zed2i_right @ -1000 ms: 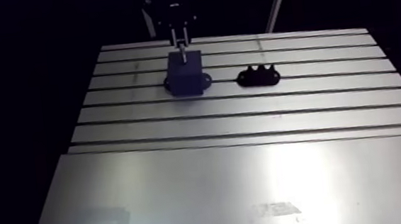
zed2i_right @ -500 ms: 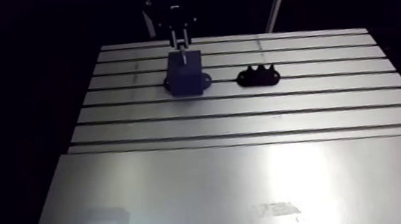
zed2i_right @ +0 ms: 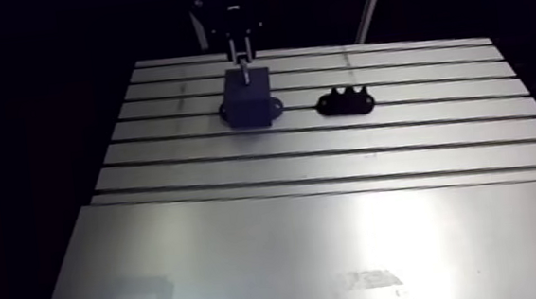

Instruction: Pick up the M10 bolt and insert it into the hole until fully seated.

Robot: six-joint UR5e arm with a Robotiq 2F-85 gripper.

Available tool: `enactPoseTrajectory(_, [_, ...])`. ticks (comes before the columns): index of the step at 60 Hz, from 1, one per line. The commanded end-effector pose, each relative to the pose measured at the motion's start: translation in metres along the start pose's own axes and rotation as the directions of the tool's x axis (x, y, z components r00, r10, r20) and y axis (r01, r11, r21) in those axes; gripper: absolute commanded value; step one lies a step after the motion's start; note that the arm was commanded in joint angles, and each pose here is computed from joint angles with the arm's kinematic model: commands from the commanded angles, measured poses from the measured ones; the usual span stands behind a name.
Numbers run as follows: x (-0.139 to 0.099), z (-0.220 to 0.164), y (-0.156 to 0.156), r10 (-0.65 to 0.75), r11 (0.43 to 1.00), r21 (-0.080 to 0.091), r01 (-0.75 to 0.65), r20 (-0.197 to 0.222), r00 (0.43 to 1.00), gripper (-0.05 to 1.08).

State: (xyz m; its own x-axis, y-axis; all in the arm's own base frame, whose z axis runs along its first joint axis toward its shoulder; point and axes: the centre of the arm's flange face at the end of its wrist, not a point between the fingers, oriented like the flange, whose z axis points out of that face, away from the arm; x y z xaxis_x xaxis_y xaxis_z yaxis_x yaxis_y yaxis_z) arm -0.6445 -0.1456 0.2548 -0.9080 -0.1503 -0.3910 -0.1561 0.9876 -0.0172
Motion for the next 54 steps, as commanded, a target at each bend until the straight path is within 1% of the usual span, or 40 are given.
enactPoseTrajectory(1, [0.0005,0.0004,0.0000,-0.001,1.000,0.000,0.001,0.000,1.000,1.08])
enactPoseTrajectory(31, [0.0013,0.0004,0.0022,-0.001,1.000,0.001,0.001,0.000,1.000,1.08])
enactPoseTrajectory(37, [0.0037,0.0054,0.0037,0.001,1.000,-0.002,-0.001,0.010,1.000,1.08])
enactPoseTrajectory(54, [0.0038,0.0049,0.0029,0.000,1.000,-0.004,0.000,0.009,1.000,1.08])
